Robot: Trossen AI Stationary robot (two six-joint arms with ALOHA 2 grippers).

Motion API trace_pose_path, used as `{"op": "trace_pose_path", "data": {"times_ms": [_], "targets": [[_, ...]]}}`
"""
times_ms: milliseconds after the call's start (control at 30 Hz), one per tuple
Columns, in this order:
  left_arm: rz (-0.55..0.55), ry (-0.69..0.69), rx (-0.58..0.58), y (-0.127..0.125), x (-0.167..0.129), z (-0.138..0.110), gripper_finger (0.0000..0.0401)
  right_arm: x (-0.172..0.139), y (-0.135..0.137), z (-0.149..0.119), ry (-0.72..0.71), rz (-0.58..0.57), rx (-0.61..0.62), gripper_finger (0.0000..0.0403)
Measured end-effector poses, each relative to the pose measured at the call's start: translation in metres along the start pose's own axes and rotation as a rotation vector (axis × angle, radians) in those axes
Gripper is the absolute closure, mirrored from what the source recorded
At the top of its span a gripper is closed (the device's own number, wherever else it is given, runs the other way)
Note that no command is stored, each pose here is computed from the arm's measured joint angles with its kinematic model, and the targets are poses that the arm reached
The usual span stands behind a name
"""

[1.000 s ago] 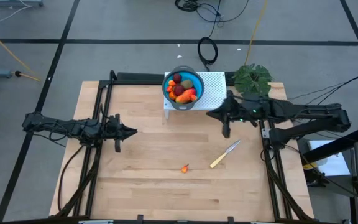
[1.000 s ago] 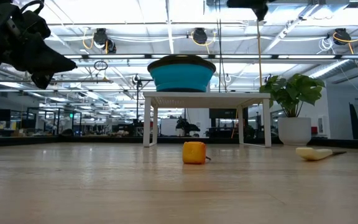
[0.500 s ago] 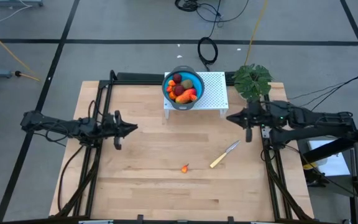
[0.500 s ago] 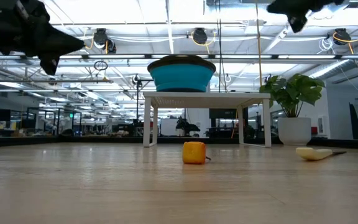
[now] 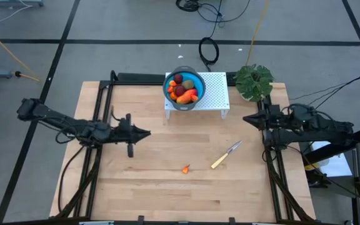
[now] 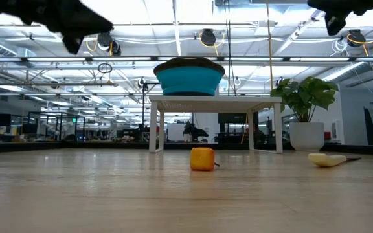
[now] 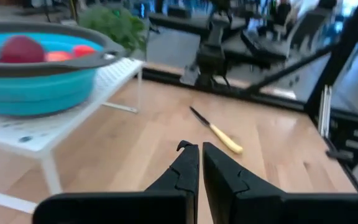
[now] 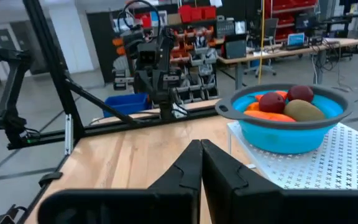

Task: Pick & Place Fruit
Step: Put the pear into the blue strainer bowl on the shelf

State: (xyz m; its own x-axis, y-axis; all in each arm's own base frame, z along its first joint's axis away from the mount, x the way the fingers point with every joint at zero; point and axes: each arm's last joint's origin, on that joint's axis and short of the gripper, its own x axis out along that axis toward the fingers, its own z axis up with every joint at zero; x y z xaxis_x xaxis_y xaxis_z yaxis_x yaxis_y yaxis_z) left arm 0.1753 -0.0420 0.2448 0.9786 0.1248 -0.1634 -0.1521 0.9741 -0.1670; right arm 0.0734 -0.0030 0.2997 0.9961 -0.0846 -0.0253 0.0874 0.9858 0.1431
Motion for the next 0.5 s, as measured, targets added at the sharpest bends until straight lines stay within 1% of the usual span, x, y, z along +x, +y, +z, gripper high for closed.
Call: {"op": "trace_pose_path", "data": {"times_ms": [167, 367, 500], "targets": [[-0.020, 0.100, 0.026, -0.026, 0.022, 0.019, 0.0382, -0.014, 0.000, -0.001, -0.029, 0.056, -0.004, 0.0403], [-0.044, 0.189, 0.079, -0.062, 0.051, 0.036, 0.0382, -0.027, -0.001, -0.006, -0.023, 0.056, -0.007, 0.0403], [-0.024, 0.234, 0.074, -0.084, 0.072, 0.047, 0.0382, -0.033, -0.002, -0.010, -0.008, 0.054, -0.007, 0.0403]]}}
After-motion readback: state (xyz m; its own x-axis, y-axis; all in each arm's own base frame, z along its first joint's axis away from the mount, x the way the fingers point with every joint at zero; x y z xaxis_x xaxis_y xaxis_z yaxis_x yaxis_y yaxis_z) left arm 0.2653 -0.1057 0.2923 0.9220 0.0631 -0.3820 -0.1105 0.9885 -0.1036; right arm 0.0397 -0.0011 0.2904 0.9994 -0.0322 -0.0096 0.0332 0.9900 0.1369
